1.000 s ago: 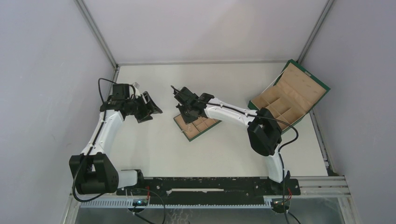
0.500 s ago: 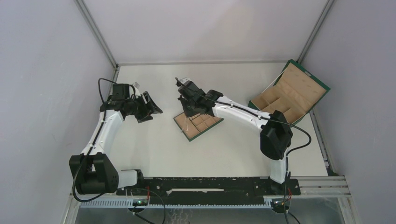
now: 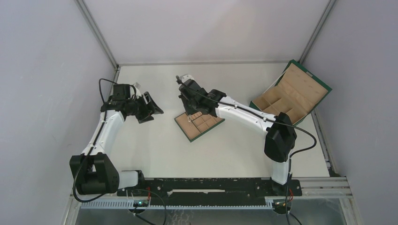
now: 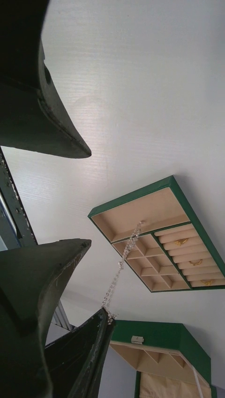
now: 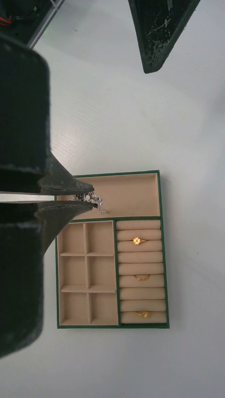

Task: Organize the mixed jewelry

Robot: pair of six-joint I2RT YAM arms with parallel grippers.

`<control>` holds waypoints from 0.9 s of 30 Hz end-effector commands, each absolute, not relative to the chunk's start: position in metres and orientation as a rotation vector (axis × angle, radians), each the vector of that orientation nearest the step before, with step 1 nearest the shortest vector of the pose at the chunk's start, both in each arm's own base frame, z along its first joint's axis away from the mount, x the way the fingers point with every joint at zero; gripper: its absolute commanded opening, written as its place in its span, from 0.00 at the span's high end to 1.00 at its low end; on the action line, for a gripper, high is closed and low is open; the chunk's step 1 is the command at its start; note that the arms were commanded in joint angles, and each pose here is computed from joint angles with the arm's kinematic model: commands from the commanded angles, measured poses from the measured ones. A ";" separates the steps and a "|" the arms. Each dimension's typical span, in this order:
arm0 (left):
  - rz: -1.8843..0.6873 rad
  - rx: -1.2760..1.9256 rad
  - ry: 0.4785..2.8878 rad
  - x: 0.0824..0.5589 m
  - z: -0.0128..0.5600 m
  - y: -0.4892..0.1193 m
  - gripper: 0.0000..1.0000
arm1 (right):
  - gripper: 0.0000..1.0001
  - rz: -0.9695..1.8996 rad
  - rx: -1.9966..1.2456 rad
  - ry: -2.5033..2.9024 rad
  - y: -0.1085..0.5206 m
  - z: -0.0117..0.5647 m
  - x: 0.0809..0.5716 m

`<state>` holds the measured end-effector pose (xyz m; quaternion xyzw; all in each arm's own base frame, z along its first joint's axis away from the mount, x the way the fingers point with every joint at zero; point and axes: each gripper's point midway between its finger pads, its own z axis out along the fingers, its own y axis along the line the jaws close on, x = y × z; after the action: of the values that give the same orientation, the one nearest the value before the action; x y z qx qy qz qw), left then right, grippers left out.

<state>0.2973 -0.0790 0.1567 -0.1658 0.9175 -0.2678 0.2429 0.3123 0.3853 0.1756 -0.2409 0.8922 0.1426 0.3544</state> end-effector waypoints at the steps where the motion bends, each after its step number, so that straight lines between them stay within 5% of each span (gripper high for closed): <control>1: -0.755 -0.451 2.476 0.304 0.162 -0.079 0.32 | 1.00 0.417 -0.611 2.188 0.393 0.221 0.316; 27: -0.749 -0.455 2.474 0.299 0.161 -0.079 0.32 | 0.95 0.386 -0.720 2.381 0.407 0.120 0.300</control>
<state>0.2977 -0.0789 0.1546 -0.1672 0.9183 -0.2673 0.2395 0.3033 0.3955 0.1246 -0.2706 0.9038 0.1302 0.3050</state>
